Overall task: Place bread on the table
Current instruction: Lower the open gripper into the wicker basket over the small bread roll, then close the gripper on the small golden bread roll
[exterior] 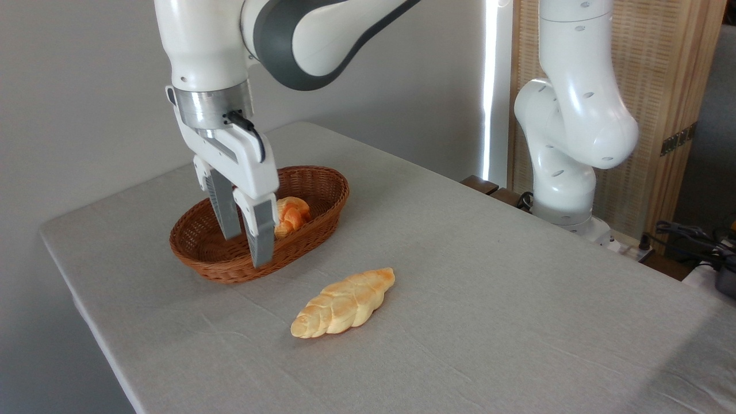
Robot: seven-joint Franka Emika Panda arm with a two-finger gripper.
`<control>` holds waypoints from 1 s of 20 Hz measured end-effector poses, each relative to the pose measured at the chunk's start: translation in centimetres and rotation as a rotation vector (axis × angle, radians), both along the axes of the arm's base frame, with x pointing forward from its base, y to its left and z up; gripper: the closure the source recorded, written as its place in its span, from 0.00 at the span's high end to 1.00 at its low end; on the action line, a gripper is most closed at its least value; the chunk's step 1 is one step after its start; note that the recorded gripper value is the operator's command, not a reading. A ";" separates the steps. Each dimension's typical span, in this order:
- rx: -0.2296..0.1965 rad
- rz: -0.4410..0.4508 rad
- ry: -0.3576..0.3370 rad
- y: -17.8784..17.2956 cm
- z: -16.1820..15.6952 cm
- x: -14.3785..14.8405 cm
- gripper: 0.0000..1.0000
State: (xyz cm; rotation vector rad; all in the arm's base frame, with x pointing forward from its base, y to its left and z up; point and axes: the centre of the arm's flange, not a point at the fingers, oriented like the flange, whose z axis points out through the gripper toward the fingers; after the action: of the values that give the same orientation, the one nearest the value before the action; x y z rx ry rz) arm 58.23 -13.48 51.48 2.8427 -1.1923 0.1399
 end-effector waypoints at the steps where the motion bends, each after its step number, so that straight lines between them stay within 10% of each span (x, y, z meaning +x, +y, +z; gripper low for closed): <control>1: -0.016 -0.018 0.006 -1.5 -0.1 -0.3 1.00; 7: -0.032 0.012 0.083 -8.8 -1.4 -3.3 1.00; 13: 0.032 -0.024 0.251 -10.5 -3.3 -6.2 1.00; 20: 0.051 -0.057 0.292 -12.0 -5.2 -7.6 1.00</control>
State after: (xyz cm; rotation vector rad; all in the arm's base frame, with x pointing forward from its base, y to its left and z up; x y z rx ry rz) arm 50.62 -25.43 46.26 2.7423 -1.2244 -0.3016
